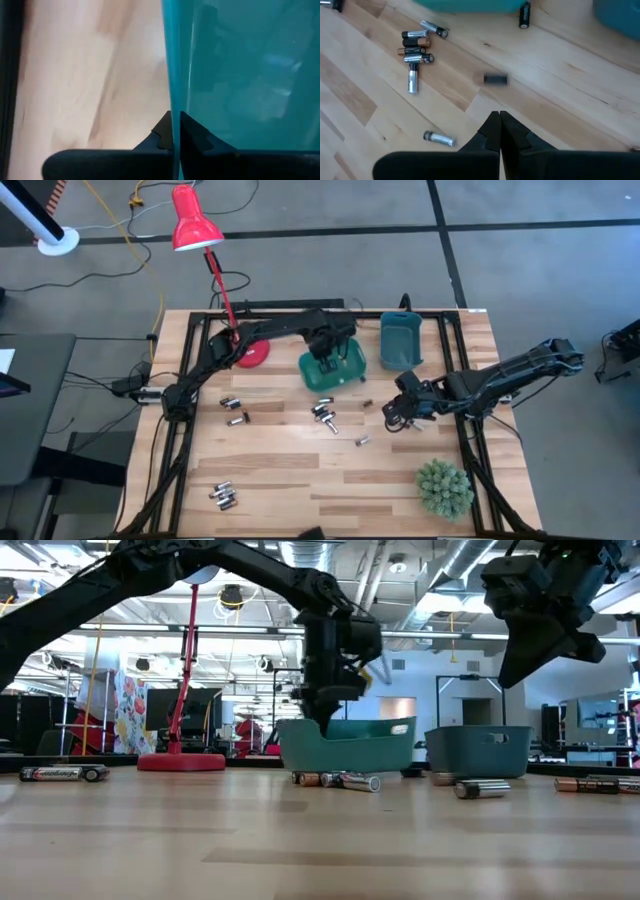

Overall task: Sort batteries
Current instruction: Move the green bin to the top middle of the table

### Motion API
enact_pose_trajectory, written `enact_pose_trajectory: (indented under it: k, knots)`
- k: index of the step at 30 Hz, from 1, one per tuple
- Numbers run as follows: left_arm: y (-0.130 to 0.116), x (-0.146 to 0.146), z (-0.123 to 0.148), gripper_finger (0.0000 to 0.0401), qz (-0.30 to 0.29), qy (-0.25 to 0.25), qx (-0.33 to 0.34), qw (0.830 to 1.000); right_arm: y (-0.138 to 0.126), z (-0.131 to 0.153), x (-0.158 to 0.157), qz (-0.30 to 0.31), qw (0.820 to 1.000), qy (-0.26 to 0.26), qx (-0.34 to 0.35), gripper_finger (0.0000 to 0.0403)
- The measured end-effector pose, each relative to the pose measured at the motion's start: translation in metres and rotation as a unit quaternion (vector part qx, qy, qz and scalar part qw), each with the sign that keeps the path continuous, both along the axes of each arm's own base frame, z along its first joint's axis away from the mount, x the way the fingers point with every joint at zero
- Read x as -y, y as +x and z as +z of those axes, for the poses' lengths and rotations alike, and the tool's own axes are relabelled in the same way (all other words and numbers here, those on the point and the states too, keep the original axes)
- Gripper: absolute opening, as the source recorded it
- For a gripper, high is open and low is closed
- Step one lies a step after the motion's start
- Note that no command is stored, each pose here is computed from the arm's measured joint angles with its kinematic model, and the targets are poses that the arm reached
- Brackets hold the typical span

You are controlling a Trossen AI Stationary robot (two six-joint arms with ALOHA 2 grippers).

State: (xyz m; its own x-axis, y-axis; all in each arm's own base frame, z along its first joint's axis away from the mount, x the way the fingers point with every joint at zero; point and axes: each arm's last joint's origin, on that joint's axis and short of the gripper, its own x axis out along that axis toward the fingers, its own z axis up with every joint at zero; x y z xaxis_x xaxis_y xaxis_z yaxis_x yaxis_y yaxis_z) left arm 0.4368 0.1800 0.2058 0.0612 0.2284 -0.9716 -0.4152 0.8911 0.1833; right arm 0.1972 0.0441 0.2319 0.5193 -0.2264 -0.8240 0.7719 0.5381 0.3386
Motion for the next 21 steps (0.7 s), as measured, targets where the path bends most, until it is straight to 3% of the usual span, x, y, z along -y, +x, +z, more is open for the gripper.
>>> enact_pose_trajectory:
  k: [4,7,10,21]
  knots:
    - [-0.018,-0.027,0.011,0.0,0.135,-0.008,0.023,0.991,0.002,0.001,-0.001,0.0,1.0,0.003,0.01,0.0018]
    - [-0.035,-0.054,0.015,0.0,0.259,-0.012,0.042,0.965,0.002,0.001,-0.001,0.0,1.0,0.004,0.012,0.0018]
    - [-0.051,-0.077,0.014,0.0,0.338,-0.018,0.048,0.94,0.003,0.002,-0.002,0.001,1.0,0.006,0.018,0.0018]
    - [-0.053,-0.088,0.013,0.0016,0.418,-0.045,0.091,0.903,0.003,0.002,-0.001,0.001,1.0,0.005,0.016,0.0018]
